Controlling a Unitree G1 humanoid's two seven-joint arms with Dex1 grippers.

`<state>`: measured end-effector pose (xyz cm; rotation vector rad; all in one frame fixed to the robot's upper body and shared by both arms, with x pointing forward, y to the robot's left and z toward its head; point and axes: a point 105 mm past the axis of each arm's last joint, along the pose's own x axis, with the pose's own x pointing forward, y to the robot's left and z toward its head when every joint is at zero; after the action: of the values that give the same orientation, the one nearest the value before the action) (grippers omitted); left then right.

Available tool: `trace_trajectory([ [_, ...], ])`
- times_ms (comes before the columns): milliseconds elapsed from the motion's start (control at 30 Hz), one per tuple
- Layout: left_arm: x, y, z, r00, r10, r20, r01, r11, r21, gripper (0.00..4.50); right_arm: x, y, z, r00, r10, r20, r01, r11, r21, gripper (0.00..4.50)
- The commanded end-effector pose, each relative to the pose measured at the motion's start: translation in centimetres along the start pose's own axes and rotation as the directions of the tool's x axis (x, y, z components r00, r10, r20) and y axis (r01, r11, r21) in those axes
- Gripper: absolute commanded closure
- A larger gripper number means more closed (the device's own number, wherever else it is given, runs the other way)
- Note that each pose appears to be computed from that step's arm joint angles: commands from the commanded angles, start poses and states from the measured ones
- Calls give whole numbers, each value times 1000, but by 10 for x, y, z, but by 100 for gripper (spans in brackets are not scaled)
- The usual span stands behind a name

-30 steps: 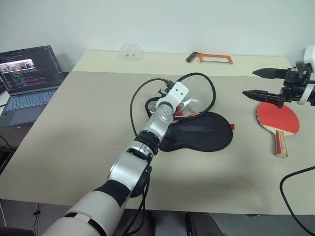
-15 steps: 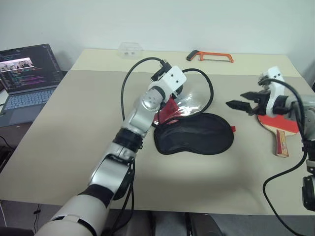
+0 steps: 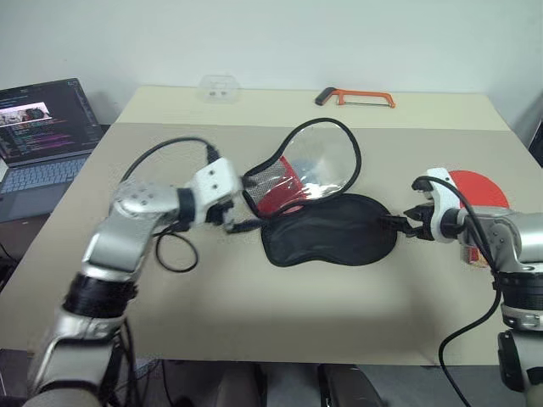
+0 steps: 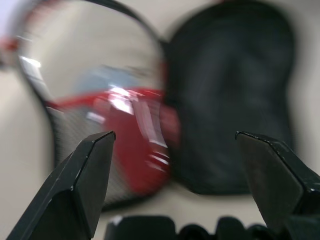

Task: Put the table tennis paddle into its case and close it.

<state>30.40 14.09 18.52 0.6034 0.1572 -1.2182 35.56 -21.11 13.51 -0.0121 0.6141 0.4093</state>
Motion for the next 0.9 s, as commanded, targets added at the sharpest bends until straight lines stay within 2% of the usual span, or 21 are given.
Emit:
trace_trajectory([
  [33, -23, -21, 24, 988, -118, 105, 123, 991, -46, 31, -2, -4, 9, 999, -25, 48, 24, 1000, 7, 0],
  [67, -27, -22, 23, 988, -115, 101, 121, 991, -58, 31, 0, -4, 8, 999, -24, 45, 24, 1000, 7, 0],
  [167, -34, -23, 19, 992, -100, 75, 106, 991, -82, 27, 4, -6, 7, 999, -34, 43, 33, 999, 14, 59],
  [533, -38, -20, 14, 999, -24, 30, 26, 996, -81, 27, 20, -10, 7, 997, -64, 34, 65, 998, -16, 440],
  [733, -40, -17, 11, 1000, 1, 14, 0, 997, -81, 27, 23, -13, 18, 995, -80, 53, 86, 986, -145, 446],
  [833, -39, -16, 10, 1000, 8, 8, -7, 997, -80, 27, 26, -13, 30, 995, -73, 68, 91, 946, -310, 446],
  [900, -38, -16, 8, 1000, 10, 3, -10, 997, -76, 27, 30, -16, 44, 993, -74, 90, 102, 925, -365, 446],
])
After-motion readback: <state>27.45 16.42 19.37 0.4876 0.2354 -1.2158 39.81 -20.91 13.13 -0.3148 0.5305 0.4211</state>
